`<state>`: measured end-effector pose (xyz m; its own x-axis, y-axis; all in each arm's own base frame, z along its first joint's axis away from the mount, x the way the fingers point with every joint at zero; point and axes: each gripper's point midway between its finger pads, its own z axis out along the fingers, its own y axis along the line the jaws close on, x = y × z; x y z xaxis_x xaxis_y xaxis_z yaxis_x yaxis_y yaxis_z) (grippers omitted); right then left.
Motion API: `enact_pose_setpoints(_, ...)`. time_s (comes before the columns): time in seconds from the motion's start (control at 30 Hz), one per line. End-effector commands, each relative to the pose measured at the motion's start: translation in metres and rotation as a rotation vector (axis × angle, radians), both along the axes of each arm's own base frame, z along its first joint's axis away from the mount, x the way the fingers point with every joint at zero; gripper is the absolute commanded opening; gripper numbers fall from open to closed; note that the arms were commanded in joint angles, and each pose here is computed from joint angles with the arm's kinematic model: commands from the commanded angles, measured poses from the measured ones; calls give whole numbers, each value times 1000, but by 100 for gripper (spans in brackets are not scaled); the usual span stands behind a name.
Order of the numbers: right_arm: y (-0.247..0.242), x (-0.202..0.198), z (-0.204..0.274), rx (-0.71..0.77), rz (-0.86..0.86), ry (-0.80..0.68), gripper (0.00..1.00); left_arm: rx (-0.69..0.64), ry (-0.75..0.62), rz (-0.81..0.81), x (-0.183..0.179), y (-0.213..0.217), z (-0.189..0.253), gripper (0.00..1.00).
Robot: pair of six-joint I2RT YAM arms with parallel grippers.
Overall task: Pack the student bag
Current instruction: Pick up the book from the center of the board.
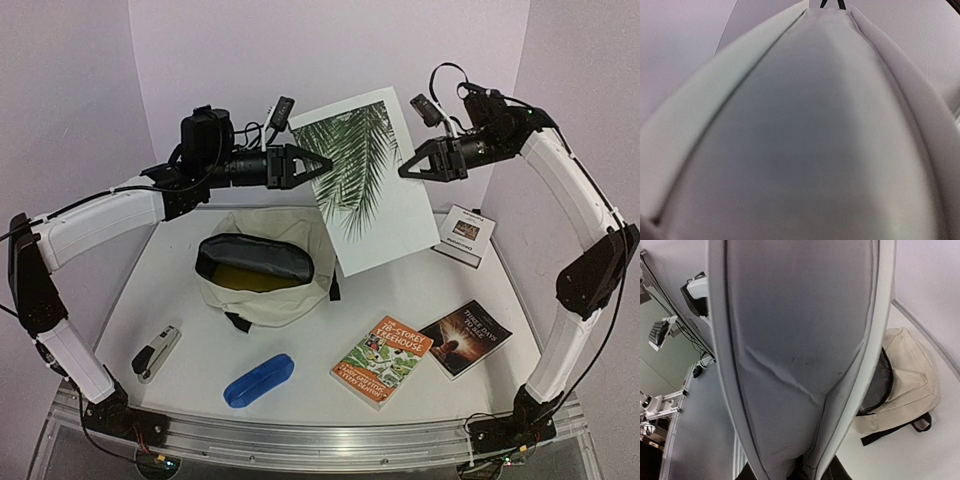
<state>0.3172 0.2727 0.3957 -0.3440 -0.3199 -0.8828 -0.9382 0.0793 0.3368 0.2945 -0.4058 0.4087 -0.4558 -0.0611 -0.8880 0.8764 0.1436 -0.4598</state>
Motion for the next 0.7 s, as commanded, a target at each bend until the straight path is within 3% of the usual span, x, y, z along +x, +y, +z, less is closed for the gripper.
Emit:
enact_pose_setpoints(0.0,13,0,32,145,48,105,20,-98,32,11,-7,6,17,63)
enact_pose_setpoints(0.07,16,4,34,160,45,132,19,-117,55,9,-7,7,14,64)
enact_pose_setpoints(0.13,19,7,36,166,43,132,19,-129,66,13,-7,7,11,59)
enact_pose_setpoints(0.27,28,17,32,154,14,127,20,-152,79,16,-7,9,13,37)
enact_pose_setpoints(0.37,36,35,26,133,-52,88,38,-178,95,54,-6,15,15,20)
enact_pose_setpoints(0.43,39,67,11,91,-165,67,65,-193,119,153,4,28,13,9)
enact_pose_setpoints(0.5,39,103,-7,46,-273,57,80,-214,142,269,12,49,11,1)
enact_pose_setpoints(0.57,38,139,-23,8,-401,72,85,-232,151,379,16,72,9,0)
enact_pose_setpoints(0.67,37,191,-64,-36,-547,126,85,-235,175,537,18,106,3,0)
